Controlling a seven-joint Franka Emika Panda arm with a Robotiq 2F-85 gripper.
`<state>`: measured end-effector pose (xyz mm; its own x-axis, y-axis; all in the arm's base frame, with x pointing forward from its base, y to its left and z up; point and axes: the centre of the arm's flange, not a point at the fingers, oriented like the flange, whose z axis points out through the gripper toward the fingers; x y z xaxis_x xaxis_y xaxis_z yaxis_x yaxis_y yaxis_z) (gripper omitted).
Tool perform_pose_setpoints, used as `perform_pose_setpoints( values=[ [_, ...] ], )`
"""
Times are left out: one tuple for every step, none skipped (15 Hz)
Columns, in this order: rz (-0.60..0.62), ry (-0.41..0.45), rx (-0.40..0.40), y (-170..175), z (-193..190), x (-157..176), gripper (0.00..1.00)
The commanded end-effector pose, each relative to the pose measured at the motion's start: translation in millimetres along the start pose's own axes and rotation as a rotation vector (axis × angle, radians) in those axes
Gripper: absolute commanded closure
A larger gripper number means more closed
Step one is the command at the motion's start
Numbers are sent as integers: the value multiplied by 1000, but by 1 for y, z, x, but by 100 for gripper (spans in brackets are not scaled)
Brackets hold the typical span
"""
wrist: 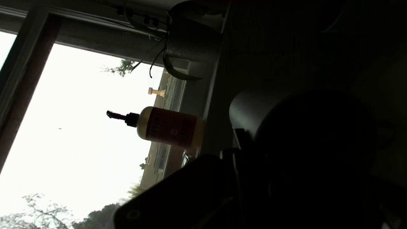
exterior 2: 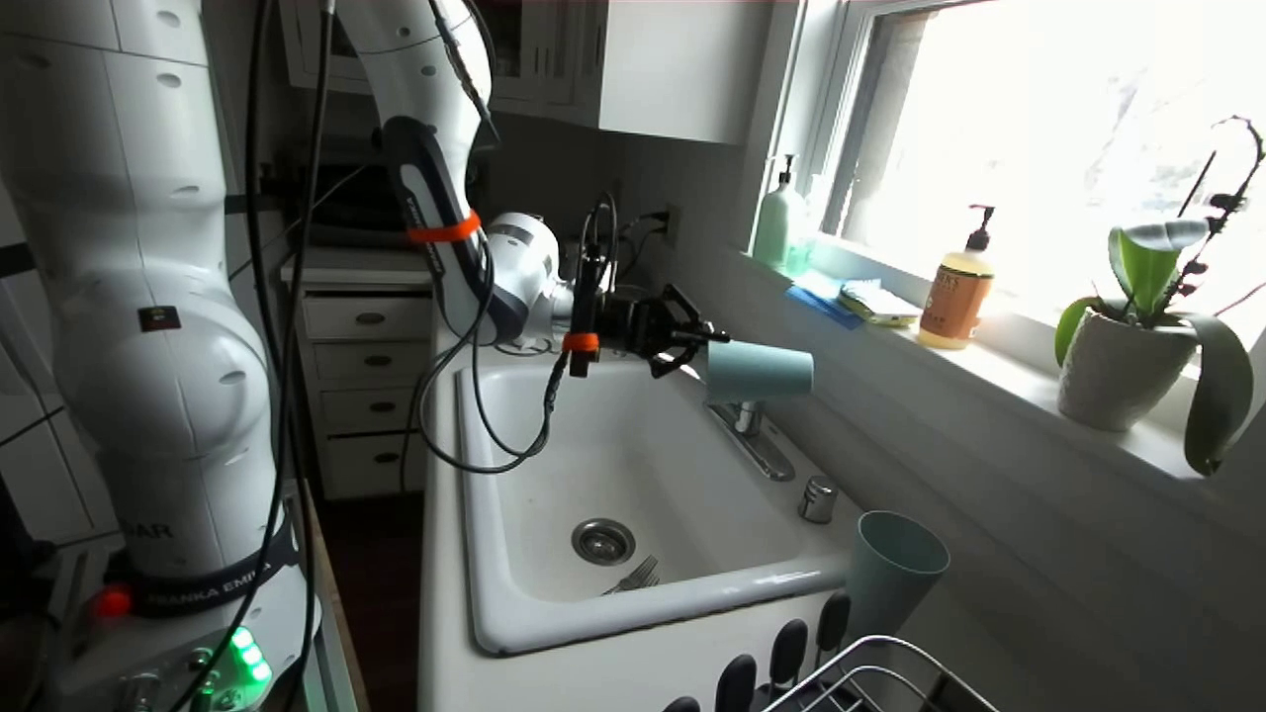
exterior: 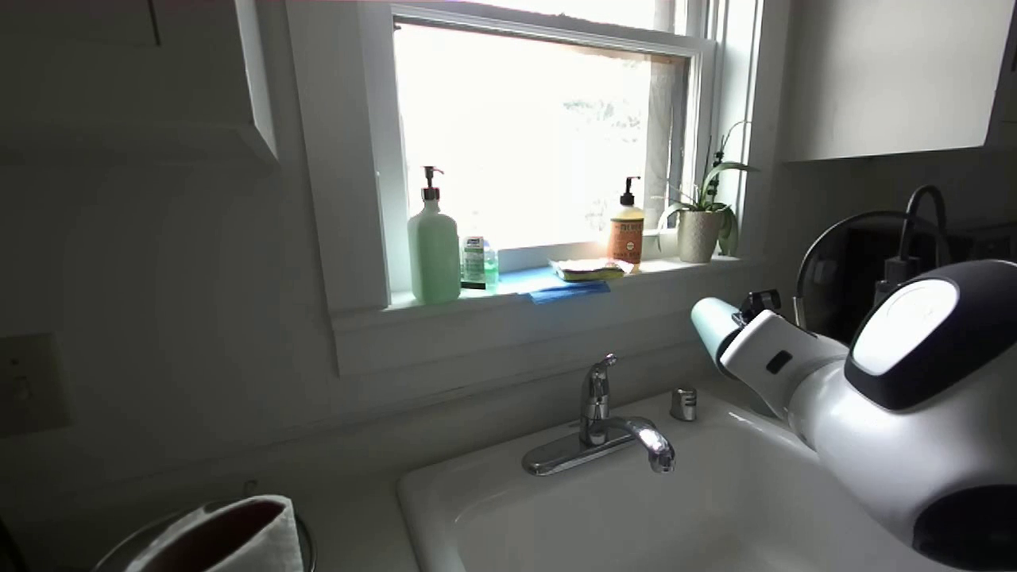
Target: Pour water out of the cup beside the sink into the cup in the sink then pour all the water in the sink
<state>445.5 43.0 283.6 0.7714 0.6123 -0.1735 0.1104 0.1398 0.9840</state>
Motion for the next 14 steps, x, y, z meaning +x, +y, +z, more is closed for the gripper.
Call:
perform_pose_setpoints(
  values=[
    [-11,-12,204,20,8,-7,99],
    [-12,-8,262,24,11,-9,99],
    [-14,-11,319,31,15,-11,99],
    [-15,-18,374,36,21,-14,99],
    [-16,-27,428,44,27,-17,99],
    [-19,-30,484,53,33,-22,99],
    [-23,-37,538,60,40,-27,99],
    [-30,-46,592,69,48,-32,99],
    [-40,-46,645,75,57,-38,99],
    [-46,-53,697,80,65,-44,99],
    [-53,-61,750,81,74,-50,99],
    [-59,-64,803,83,83,-57,99],
    [-62,-74,856,83,91,-63,99],
    [-66,-87,911,84,100,-70,99]
  ],
)
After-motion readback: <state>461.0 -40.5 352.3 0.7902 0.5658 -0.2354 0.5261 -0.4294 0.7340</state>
